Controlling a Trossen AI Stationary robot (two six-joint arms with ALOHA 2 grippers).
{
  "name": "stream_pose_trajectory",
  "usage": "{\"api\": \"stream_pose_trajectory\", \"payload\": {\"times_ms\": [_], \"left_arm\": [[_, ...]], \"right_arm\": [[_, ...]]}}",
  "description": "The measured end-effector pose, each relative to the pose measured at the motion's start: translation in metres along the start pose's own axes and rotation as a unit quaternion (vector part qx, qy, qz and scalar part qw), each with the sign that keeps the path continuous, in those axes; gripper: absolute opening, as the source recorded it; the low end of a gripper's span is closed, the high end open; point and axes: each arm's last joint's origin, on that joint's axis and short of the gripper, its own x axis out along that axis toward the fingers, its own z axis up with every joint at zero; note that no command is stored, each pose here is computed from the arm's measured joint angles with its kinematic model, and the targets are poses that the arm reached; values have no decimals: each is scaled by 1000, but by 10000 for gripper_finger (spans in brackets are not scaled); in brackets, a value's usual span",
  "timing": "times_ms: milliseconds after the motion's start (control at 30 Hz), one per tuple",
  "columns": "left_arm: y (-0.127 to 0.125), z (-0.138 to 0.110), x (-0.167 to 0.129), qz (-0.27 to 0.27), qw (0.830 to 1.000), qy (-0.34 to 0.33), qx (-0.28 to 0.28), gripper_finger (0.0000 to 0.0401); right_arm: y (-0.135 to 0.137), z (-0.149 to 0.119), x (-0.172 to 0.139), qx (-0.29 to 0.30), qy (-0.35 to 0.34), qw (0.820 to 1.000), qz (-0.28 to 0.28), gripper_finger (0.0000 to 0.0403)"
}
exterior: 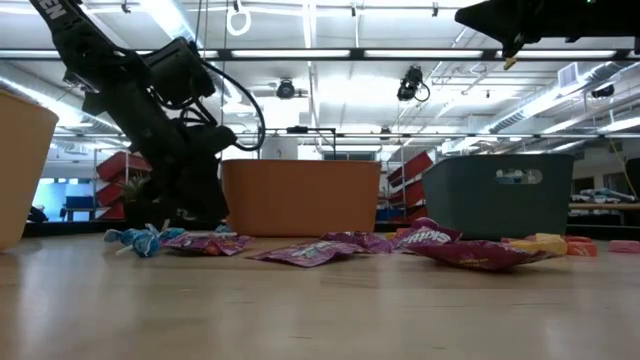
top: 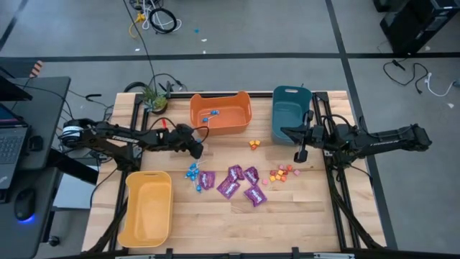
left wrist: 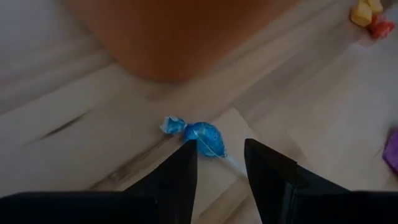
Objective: Sort candy
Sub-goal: Put the blue candy into the orange bin
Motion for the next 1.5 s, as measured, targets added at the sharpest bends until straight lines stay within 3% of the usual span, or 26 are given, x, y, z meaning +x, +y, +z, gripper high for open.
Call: {"api": "stream_pose_trajectory", "payload": {"times_ms": [300, 433, 633, 1033, 1267, 1500], "left_arm": [[7, -7, 0, 35, 999, 36, 17, 138], [5, -9, -1, 6, 998, 63, 24, 138], [-1, -3, 0, -24, 999, 36, -7, 138], [-3, -16, 11, 18, 999, 33, -12, 137], [-16, -11, 11, -33, 999, -11, -17, 137], [-9, -16, 11, 27, 999, -7, -43, 137]], "right_arm": [[0, 0, 0, 0, -1, 1000, 0, 0], [0, 0, 0, 0, -1, 1000, 0, 0], [0, 0, 0, 1, -2, 1000, 0, 0], [0, 2, 0, -2, -9, 1000, -2, 0], [0, 2, 0, -11, -9, 1000, -2, 0], [0, 3, 0, -11, -13, 1000, -2, 0]]}}
